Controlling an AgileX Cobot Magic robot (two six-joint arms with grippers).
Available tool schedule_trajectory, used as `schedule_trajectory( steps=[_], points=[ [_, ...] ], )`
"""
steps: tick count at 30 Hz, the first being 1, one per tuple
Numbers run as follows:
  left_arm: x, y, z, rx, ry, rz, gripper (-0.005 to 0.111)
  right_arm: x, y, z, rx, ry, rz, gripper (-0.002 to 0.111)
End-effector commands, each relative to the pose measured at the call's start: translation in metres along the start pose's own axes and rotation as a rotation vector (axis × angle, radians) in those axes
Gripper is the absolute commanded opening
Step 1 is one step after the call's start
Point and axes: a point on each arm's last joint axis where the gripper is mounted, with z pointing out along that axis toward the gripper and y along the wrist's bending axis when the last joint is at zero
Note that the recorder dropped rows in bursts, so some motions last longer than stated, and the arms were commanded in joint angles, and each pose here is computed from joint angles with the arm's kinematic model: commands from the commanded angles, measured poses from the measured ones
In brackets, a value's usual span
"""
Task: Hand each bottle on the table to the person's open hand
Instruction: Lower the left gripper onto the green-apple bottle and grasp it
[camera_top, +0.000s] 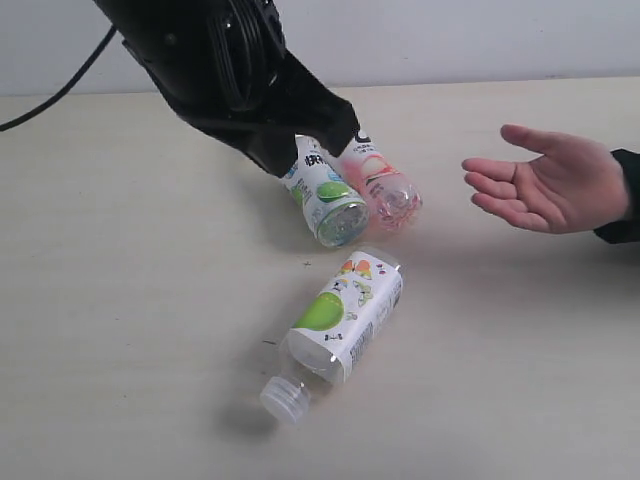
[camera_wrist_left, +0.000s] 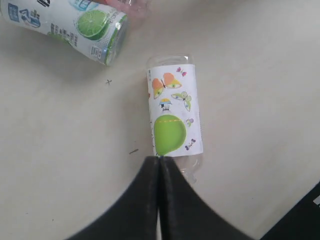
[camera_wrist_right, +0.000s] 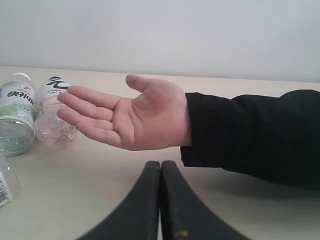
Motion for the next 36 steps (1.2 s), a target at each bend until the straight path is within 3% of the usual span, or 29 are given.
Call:
schedule_trajectory(
  steps=[1,6,8,18,21,27,36],
  points=[
    [-0.002,-0.004,0.026,0.029,0.071,-0.004,0.000,0.000,0.000,0.000,0.005,-0.014,-0.004,0.000],
    [-0.005,-0.004,0.063,0.039,0.148,-0.021,0.001,0.000,0.000,0.000,0.005,-0.014,-0.004,0.000],
    [-0.006,-0.003,0.077,0.037,0.164,-0.024,0.006,0.000,0.000,0.000,0.005,-0.014,-0.004,0.000],
    [-0.011,-0.001,0.115,0.031,0.166,-0.025,0.074,0.000,0.000,0.000,0.005,-0.014,-0.004,0.000],
    [-0.011,-0.005,0.121,0.040,0.173,-0.019,0.086,0.000,0.000,0.000,0.005,-0.014,-0.004,0.000],
    [-0.011,-0.019,0.140,0.055,0.165,0.134,0.088,0.000,0.000,0.000,0.005,-0.014,-0.004,0.000],
    [-0.015,-0.017,0.154,0.015,0.121,0.127,0.088,0.000,0.000,0.000,0.005,-0.014,-0.004,0.000]
  ],
)
